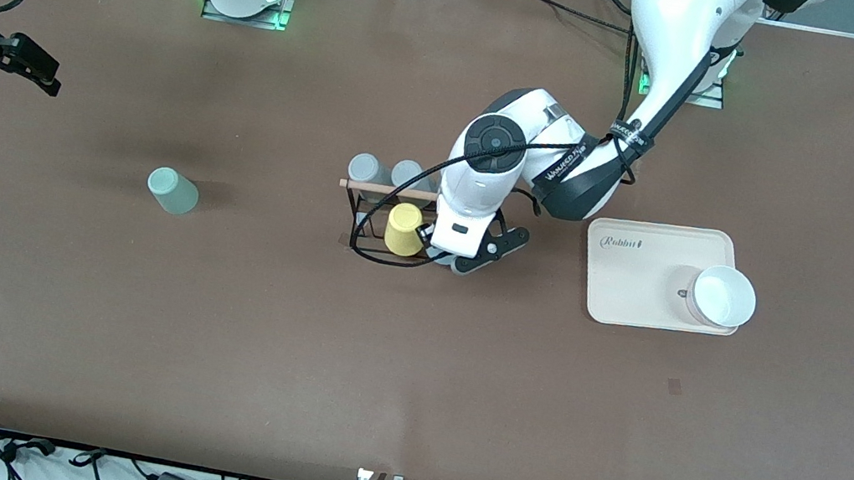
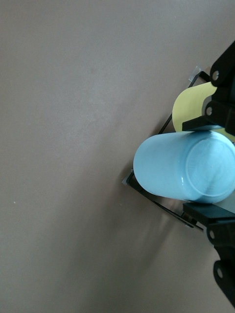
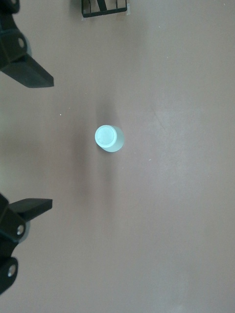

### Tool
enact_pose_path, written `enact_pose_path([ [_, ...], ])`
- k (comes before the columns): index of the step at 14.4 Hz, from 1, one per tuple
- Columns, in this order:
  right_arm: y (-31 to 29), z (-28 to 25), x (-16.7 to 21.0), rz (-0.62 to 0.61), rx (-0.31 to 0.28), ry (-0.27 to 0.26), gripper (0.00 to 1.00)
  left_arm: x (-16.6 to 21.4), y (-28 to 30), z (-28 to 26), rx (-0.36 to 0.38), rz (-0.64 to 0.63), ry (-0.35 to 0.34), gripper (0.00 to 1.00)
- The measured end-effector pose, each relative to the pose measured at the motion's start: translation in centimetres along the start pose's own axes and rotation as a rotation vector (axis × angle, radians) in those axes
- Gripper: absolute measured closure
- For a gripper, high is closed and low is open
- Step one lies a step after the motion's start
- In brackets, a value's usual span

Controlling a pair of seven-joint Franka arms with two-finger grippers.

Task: Hang scattered cups on rack with three cups
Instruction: 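Lower the light blue cup onto the rack beside the yellow cup, then open and withdraw the left gripper while the right gripper reaches the green cup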

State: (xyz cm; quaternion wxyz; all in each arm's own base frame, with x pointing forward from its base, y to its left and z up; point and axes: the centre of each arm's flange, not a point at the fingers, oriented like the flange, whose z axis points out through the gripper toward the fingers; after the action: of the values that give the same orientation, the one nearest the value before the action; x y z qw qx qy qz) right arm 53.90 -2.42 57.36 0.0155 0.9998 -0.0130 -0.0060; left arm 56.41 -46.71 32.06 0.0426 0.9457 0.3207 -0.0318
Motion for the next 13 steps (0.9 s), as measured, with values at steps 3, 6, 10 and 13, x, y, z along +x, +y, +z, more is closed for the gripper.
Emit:
enact_pose_path([
  [3,0.0,0.3,0.1,0.000,0.000,-0.006,0.00,-0.1,0.0,0.0,0.000,0.001,0.000,0.28],
  [6,0.0,0.4,0.2,0.000,0.000,-0.007,0.00,1.5,-0.1,-1.4,-0.001,-0.023,0.017,0.02],
  [10,-0.2,1.5,0.6,-0.004,-0.001,-0.029,0.00,10.4,-3.9,-9.7,0.000,-0.112,0.072,0.00],
  [13,-1.1,3.8,1.6,-0.020,-0.003,-0.067,0.00,16.9,-9.3,-17.6,-0.005,-0.127,0.106,0.00],
])
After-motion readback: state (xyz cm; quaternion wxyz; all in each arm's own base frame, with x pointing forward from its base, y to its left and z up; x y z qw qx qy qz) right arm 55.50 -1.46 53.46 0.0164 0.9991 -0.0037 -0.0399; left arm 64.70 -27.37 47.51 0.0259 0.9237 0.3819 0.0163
